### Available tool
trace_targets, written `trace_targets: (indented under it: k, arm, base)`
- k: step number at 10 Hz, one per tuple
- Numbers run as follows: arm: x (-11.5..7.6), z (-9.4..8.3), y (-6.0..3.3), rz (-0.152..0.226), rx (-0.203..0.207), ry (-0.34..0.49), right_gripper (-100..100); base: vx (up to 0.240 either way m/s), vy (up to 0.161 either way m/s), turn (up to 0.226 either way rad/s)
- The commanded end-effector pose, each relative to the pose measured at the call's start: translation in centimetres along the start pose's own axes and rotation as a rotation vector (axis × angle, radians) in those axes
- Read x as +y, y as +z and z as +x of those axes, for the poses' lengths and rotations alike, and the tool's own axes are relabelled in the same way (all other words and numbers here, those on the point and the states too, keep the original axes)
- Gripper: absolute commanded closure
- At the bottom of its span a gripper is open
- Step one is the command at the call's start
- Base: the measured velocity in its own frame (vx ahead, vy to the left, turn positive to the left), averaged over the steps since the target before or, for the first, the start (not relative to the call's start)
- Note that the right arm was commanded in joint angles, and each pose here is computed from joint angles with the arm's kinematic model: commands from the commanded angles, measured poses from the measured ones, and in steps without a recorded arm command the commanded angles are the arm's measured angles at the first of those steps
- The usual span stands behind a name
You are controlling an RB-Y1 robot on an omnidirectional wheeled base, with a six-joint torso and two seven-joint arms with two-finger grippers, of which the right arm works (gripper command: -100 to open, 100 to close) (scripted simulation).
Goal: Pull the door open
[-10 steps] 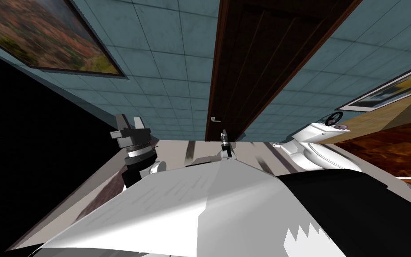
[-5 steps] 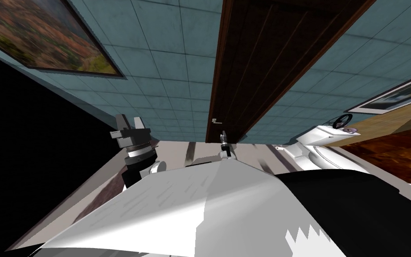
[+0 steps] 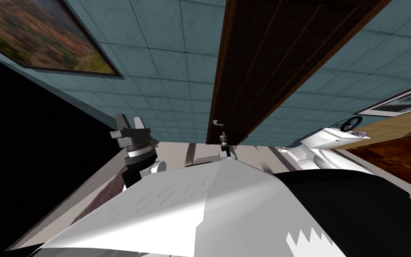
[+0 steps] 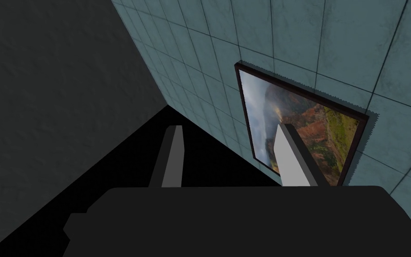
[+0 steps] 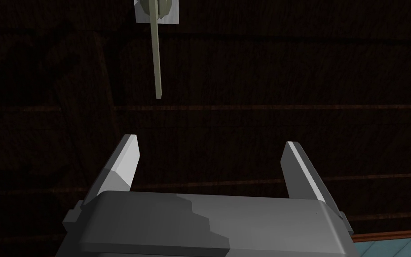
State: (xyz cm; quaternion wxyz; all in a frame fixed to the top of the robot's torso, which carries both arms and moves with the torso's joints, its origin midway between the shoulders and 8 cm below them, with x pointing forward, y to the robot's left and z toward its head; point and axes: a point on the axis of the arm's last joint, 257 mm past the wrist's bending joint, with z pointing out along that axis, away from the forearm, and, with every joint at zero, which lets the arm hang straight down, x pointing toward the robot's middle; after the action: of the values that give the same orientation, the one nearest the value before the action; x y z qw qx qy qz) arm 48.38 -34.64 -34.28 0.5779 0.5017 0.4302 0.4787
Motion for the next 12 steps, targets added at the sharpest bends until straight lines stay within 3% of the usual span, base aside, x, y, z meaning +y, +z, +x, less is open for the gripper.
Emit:
trace_targets:
  k: [1, 12]
  arm:
    - [-0.9, 0.0, -0.04, 0.02, -0.003, 0.002, -100]
    - [-4.7, -0.6, -0.63, 0.12, -0.024, 0.014, -100]
  base:
    - [0.092, -0.008, 0.02]
    - [0.087, -0.008, 0.018]
